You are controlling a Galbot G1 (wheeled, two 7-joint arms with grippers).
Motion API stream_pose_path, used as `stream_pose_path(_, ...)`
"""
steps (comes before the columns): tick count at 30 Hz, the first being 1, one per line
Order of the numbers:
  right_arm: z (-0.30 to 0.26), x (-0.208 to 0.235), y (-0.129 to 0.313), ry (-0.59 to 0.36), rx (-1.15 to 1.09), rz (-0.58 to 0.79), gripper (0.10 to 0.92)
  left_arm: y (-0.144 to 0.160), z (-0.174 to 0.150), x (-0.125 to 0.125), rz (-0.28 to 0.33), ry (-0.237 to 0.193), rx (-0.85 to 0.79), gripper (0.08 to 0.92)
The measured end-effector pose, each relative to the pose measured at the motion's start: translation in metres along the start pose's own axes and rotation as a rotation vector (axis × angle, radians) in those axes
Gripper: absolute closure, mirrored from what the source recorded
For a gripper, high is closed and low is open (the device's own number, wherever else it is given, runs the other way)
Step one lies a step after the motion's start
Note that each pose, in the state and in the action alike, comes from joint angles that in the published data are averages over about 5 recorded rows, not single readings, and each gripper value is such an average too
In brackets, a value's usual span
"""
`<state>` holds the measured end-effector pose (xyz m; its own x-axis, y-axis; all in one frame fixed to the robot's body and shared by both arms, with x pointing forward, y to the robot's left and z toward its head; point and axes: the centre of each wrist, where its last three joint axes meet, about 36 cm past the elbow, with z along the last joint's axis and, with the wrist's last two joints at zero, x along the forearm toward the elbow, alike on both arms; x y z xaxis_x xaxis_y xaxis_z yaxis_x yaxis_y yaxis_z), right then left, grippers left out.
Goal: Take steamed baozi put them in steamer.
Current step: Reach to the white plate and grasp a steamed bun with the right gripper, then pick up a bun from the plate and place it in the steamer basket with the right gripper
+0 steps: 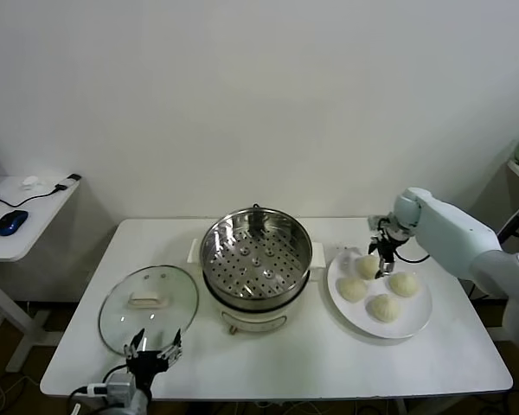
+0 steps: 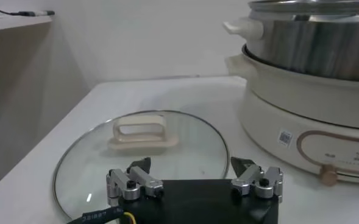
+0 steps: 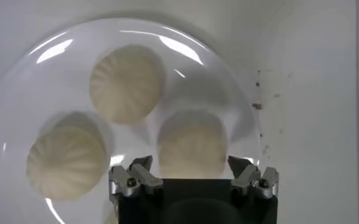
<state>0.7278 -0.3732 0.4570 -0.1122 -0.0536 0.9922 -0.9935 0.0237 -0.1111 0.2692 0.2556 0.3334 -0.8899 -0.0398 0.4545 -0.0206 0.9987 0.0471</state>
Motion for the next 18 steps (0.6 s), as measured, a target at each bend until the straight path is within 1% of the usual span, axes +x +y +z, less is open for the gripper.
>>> stream_pose_path(2, 0.0, 0.0, 0.0, 0.008, 0.005, 0.002, 0.331, 0.0, 0.0, 0.001, 0.001, 0.001, 0.001, 0.177)
stream_pose_path(4, 0.0, 0.002, -0.001, 0.014, 0.009, 0.006, 0.346, -0.001, 0.0, 0.002, 0.002, 0.001, 0.001, 0.177)
stream_pose_path(7, 0.0, 0.01, -0.003, 0.017, 0.013, 0.017, 0.351, -0.002, 0.0, 0.004, 0.004, -0.001, 0.002, 0.177)
stream_pose_path(10, -0.006, 0.029, -0.008, 0.008, 0.033, 0.035, 0.352, -0.003, 0.0, 0.006, 0.004, -0.002, 0.002, 0.177)
stream_pose_path(14, -0.03, 0.075, -0.022, -0.023, 0.107, 0.076, 0.352, -0.005, -0.002, 0.008, 0.008, -0.005, 0.0, 0.177)
stream_pose_path(18, -0.076, 0.145, -0.038, -0.072, 0.24, 0.133, 0.352, -0.007, -0.004, 0.009, 0.014, -0.012, -0.004, 0.177)
